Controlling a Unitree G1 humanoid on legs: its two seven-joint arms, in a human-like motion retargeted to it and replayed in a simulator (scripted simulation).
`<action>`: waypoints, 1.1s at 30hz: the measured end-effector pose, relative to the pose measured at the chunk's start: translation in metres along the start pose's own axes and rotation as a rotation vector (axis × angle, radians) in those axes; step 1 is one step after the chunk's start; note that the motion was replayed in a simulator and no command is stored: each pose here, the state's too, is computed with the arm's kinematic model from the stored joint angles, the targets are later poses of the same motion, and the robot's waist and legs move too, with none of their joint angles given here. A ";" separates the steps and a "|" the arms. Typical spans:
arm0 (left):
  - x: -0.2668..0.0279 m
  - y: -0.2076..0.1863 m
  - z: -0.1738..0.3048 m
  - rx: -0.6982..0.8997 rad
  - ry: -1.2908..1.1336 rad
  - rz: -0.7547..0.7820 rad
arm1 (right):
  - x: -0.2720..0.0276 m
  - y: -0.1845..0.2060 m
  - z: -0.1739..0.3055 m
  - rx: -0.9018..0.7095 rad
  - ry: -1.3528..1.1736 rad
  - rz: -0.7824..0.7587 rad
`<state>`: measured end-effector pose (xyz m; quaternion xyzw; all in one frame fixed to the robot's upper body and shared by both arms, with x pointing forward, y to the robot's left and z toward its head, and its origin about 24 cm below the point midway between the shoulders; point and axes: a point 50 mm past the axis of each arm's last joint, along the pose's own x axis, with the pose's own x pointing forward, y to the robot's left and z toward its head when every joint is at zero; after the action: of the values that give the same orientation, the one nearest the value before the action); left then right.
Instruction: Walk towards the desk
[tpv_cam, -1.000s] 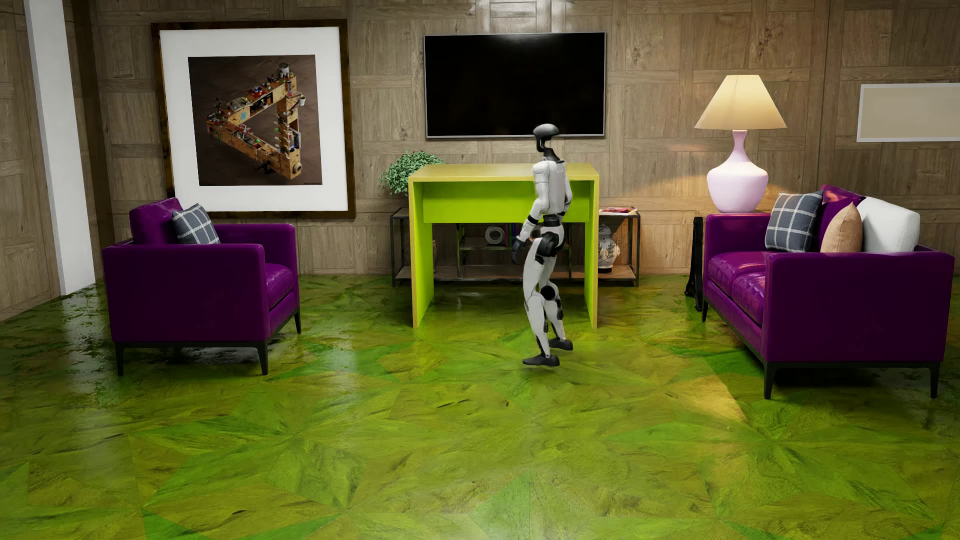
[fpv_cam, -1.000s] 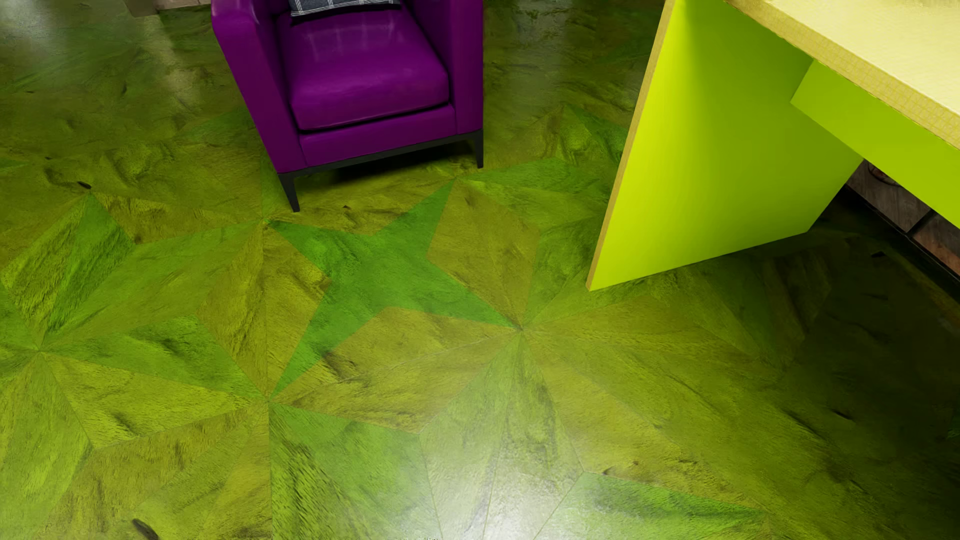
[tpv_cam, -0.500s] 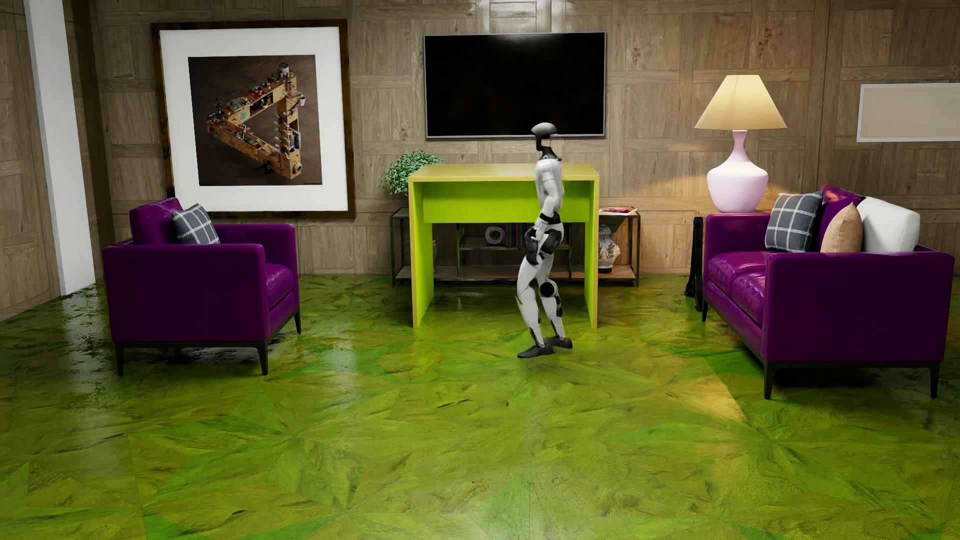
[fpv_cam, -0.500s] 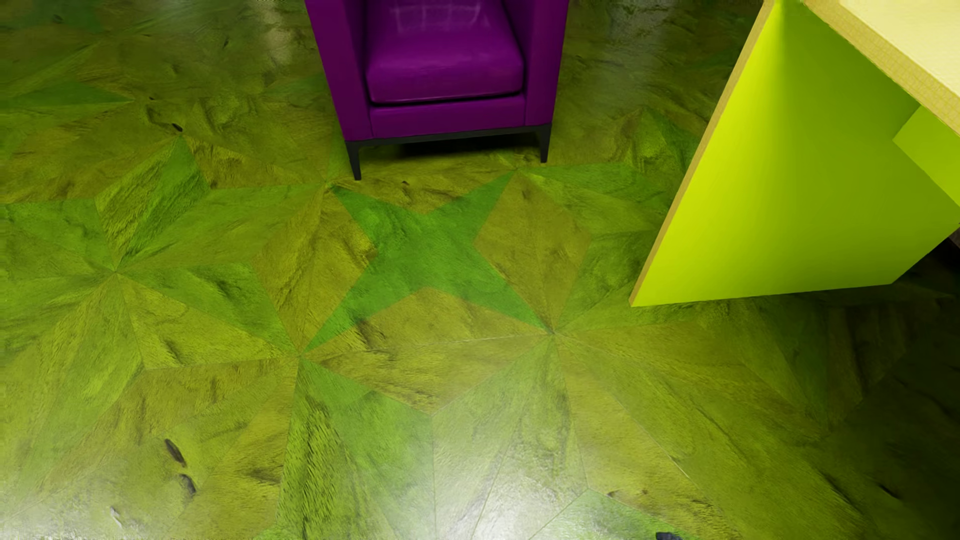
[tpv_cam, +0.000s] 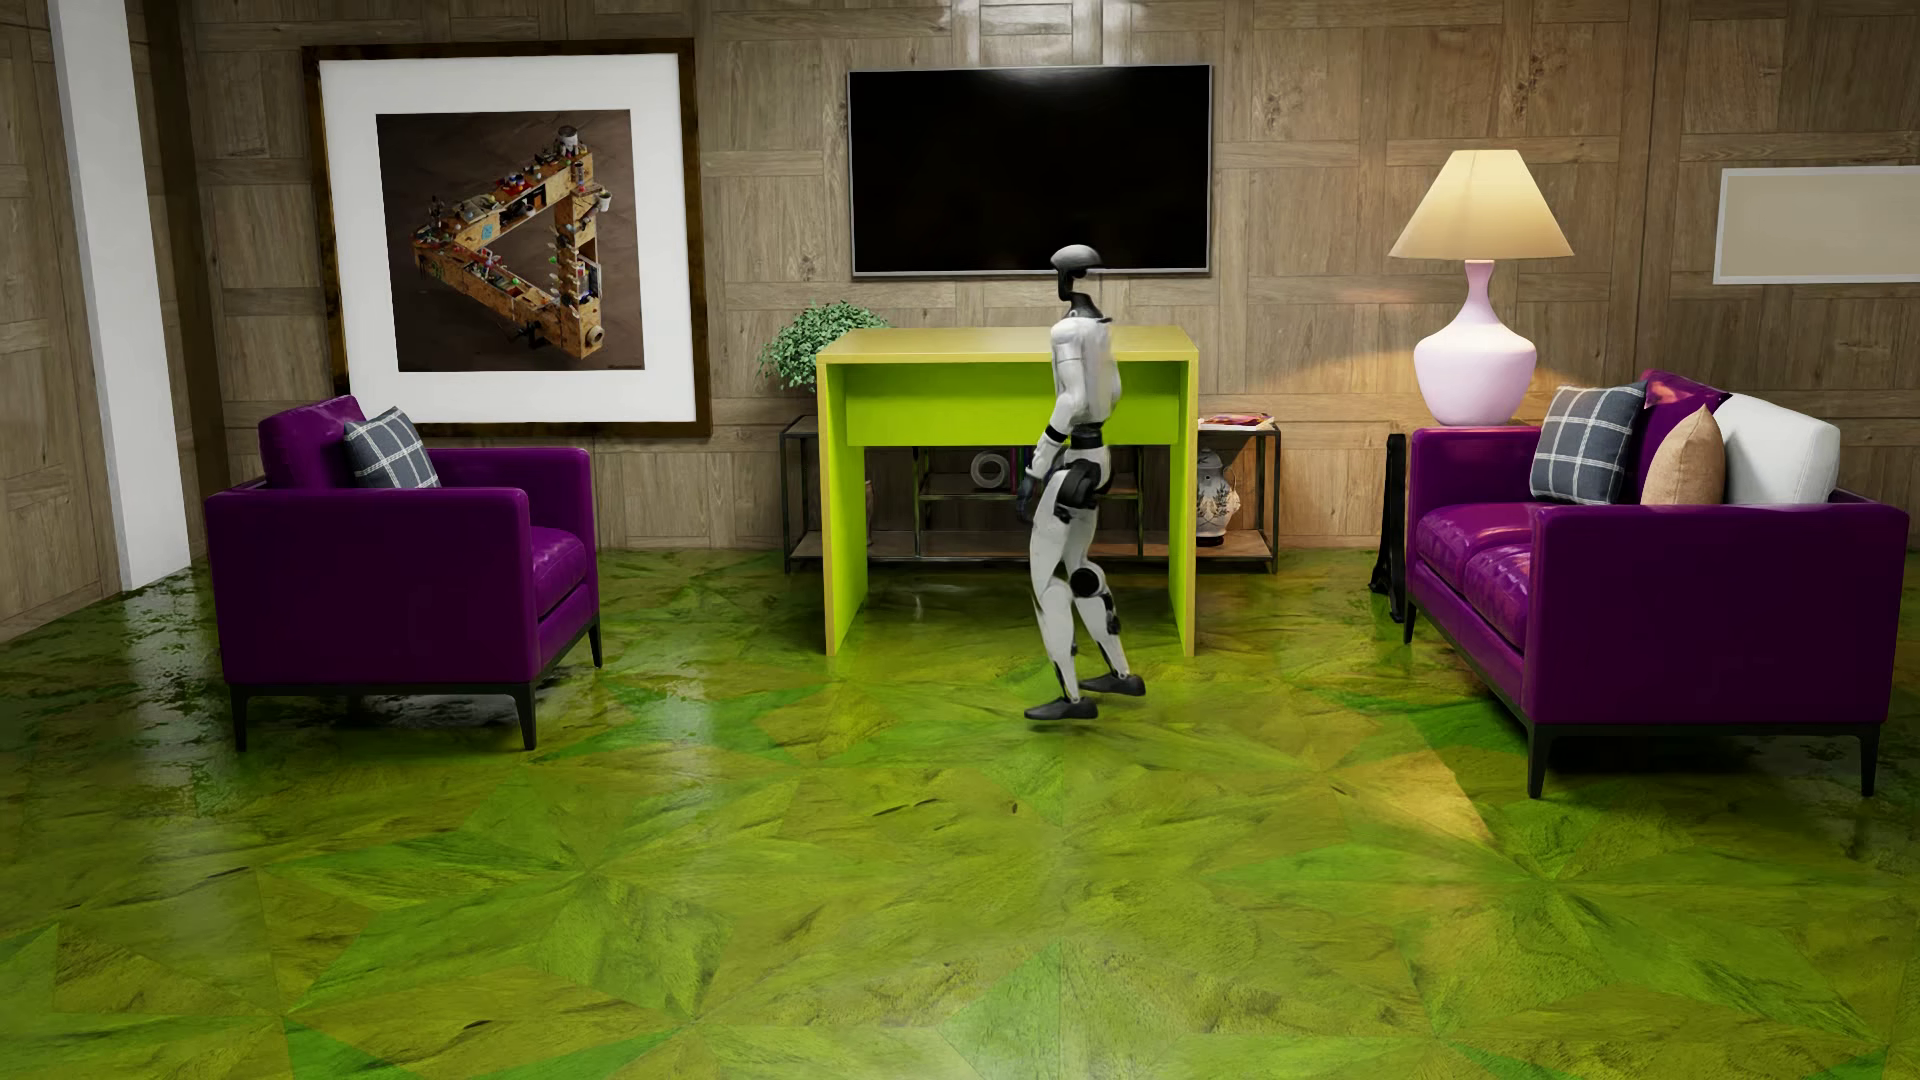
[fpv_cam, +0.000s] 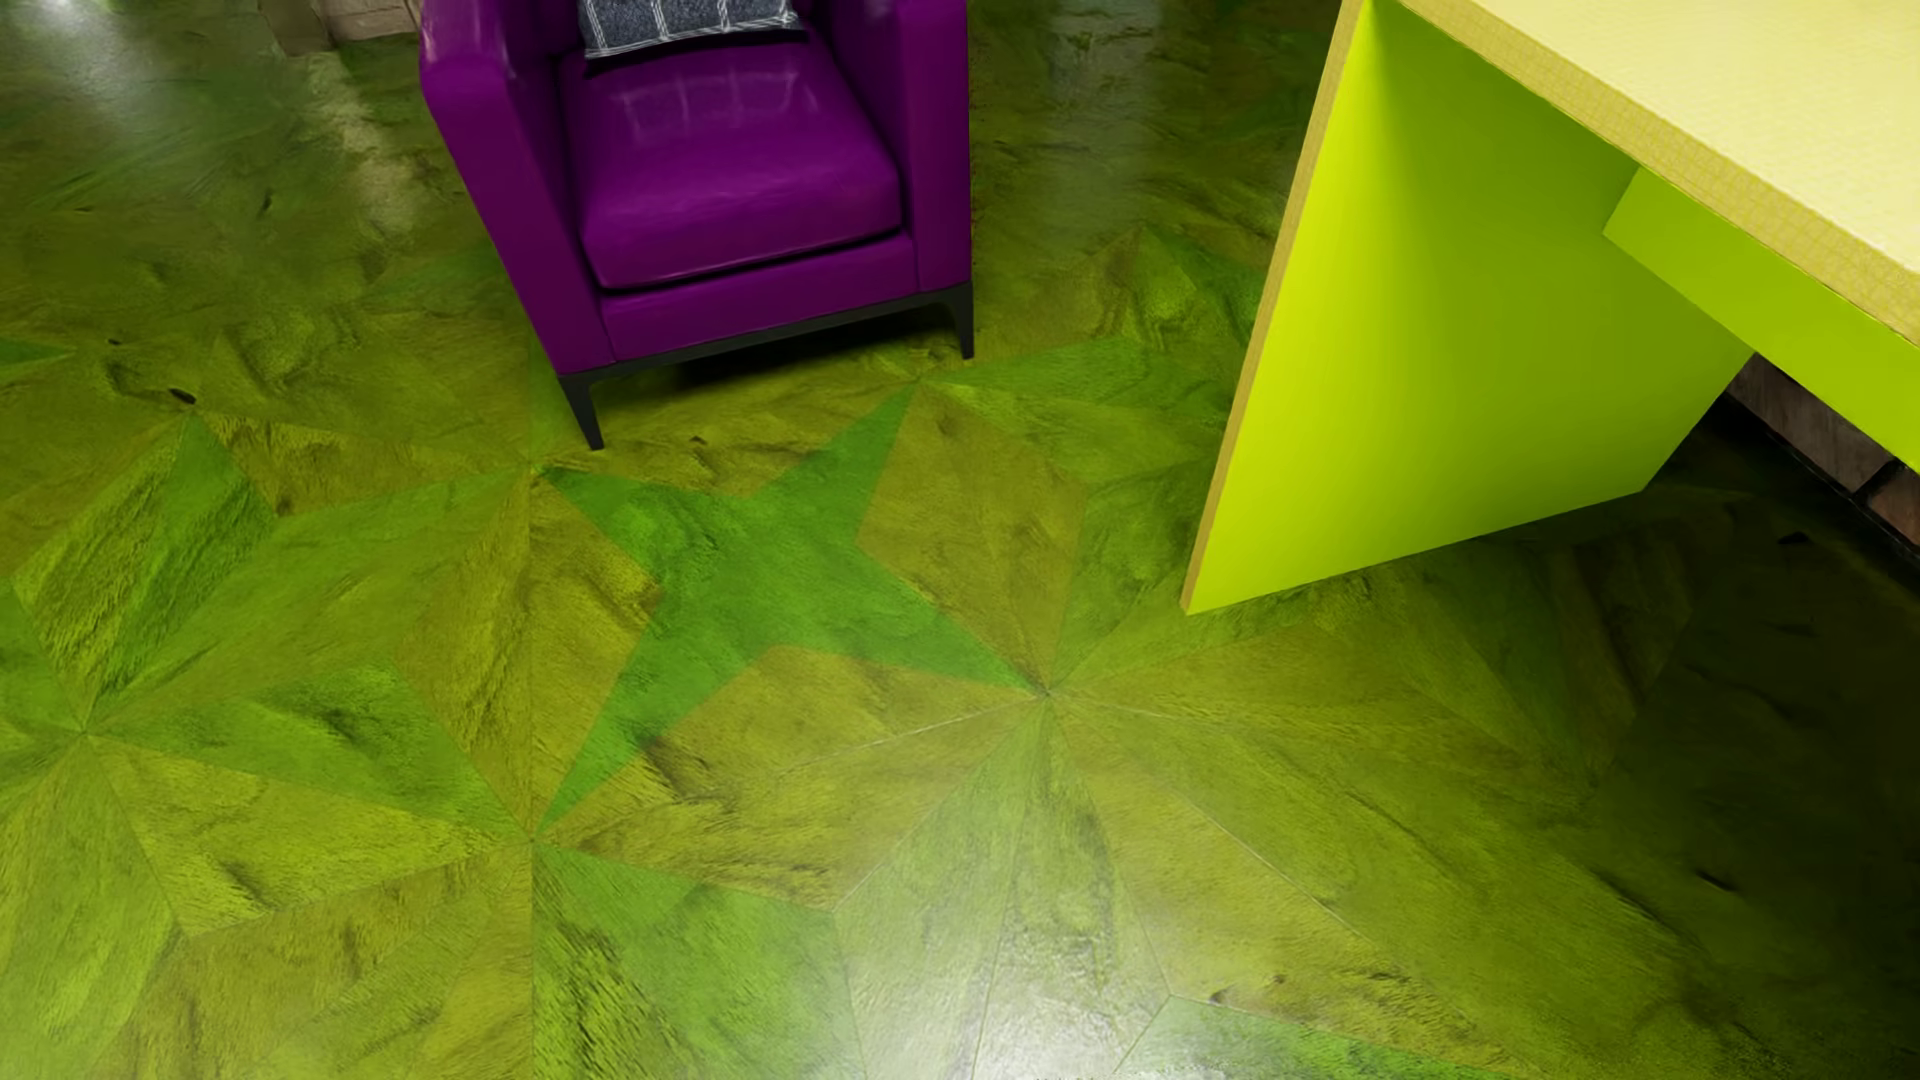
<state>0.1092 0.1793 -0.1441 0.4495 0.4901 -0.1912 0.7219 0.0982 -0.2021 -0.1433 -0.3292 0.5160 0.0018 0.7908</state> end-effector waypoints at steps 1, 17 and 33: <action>0.001 0.003 0.005 0.007 -0.017 0.008 | 0.000 -0.001 -0.005 0.015 0.014 -0.009; 0.000 0.010 -0.040 0.042 0.094 0.089 | 0.000 -0.005 -0.019 -0.063 0.029 0.002; 0.000 0.050 0.011 0.052 -0.129 0.184 | -0.037 -0.024 0.038 0.081 -0.454 -0.127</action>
<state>0.1511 0.1967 -0.1200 0.4981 0.3941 -0.1655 0.7545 0.1203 -0.1884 -0.0906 -0.3200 0.3028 0.0052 0.8977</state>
